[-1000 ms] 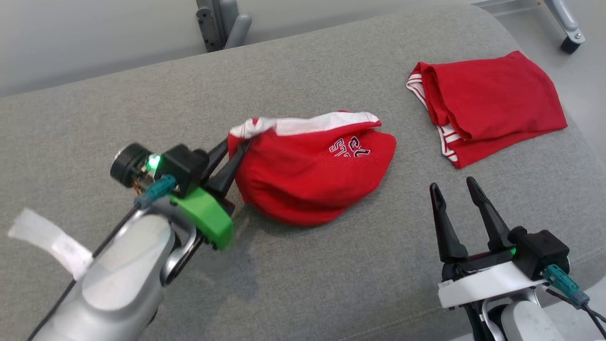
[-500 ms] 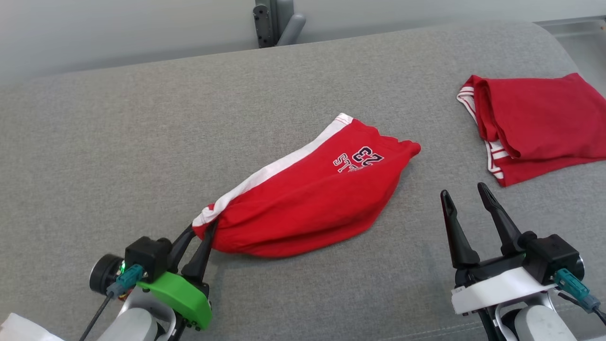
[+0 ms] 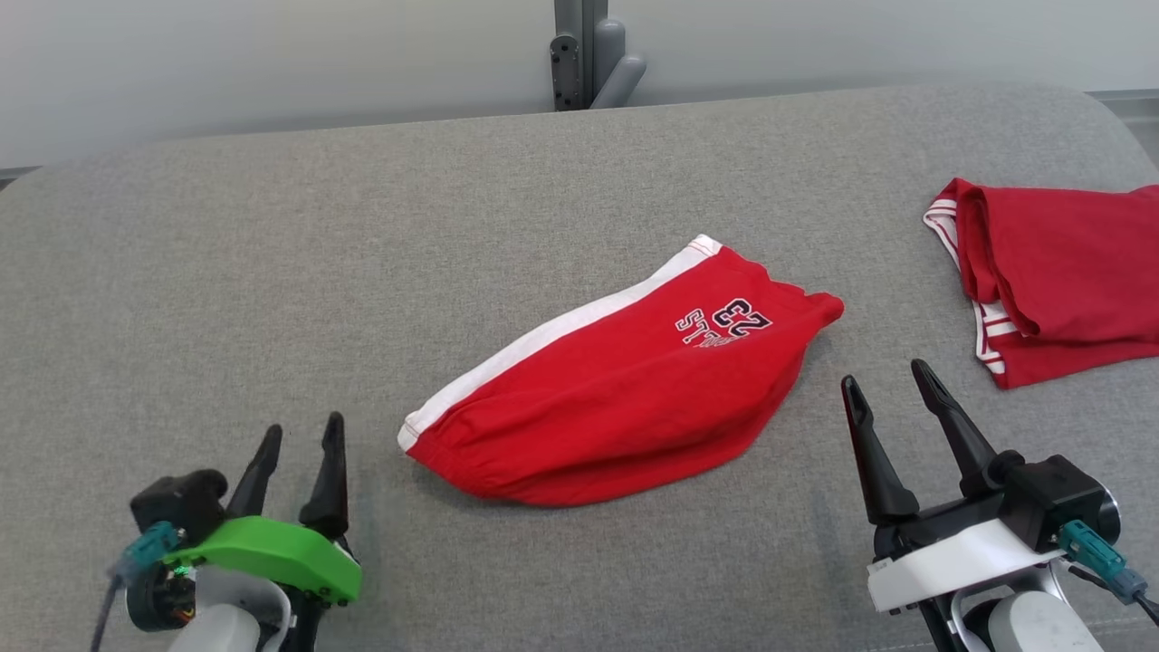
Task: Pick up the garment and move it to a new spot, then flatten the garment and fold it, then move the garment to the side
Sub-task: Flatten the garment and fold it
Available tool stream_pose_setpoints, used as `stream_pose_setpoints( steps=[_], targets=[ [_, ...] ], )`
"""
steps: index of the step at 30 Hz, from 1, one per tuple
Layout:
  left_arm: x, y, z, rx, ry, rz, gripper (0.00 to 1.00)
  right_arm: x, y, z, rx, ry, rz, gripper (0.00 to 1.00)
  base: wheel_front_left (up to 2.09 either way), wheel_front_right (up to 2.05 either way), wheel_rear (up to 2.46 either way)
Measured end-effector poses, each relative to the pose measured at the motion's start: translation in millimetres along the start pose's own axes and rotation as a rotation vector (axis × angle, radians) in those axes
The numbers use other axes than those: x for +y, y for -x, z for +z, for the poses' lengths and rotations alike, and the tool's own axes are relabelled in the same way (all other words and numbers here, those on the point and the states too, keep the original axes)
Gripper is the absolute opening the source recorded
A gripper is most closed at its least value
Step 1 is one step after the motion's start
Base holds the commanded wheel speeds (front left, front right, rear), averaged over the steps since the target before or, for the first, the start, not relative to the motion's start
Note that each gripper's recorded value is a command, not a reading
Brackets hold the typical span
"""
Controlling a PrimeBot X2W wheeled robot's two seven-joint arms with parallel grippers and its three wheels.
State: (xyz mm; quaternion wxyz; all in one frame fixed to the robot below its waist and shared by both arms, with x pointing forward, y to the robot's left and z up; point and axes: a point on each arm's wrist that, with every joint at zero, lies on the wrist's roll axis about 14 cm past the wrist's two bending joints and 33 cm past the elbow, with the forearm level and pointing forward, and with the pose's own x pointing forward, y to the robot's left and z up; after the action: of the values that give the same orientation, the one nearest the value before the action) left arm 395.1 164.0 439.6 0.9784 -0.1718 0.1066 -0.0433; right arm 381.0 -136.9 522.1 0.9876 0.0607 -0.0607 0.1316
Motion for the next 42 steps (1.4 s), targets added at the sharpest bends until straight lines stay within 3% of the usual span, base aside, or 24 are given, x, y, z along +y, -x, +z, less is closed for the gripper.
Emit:
stream_pose_setpoints(
  steps=[8,10,15,19,22,31,40,41,42],
  targets=[
    [-10.0,-3.2,-1.3,0.098,0.451,-0.037,1.0,-5.3,2.3,-1.2,0.005,0.002,-0.017,1.0,0.0,0.0,0.0],
    [-11.4,-2.0,-3.1,0.118,0.491,-0.044,1.0,-6.5,2.9,-1.0,0.004,0.001,-0.023,1.0,0.0,0.0,0.0],
    [-19.3,3.0,-12.4,0.207,0.712,-0.045,1.0,-13.4,5.5,0.3,0.0,-0.002,-0.053,1.0,0.0,0.0,0.0],
    [-41.0,1.4,-7.8,0.259,0.997,-0.086,1.0,-17.0,7.2,-1.9,0.006,-0.006,-0.07,1.0,0.0,0.0,0.0],
    [-51.9,1.6,-0.6,0.297,1.099,-0.129,1.0,-19.3,7.4,-3.1,0.009,-0.007,-0.079,1.0,0.0,0.0,0.0],
    [-53.5,5.4,-16.2,0.401,1.061,-0.09,1.0,-28.0,10.7,-3.4,0.011,-0.003,-0.111,1.0,0.0,0.0,0.0],
    [-47.3,2.0,-26.1,0.4,1.031,-0.057,1.0,-28.5,10.9,-3.3,0.012,0.0,-0.109,1.0,0.0,0.0,0.0],
    [-48.3,0.2,-24.2,0.389,1.033,-0.066,0.99,-28.7,10.6,-3.6,0.014,0.003,-0.107,1.0,0.0,0.0,0.0],
    [-48.8,-2.2,-22.1,0.376,1.033,-0.072,0.87,-29.2,10.2,-3.9,0.015,0.006,-0.105,1.0,0.0,0.0,0.0]
  ],
)
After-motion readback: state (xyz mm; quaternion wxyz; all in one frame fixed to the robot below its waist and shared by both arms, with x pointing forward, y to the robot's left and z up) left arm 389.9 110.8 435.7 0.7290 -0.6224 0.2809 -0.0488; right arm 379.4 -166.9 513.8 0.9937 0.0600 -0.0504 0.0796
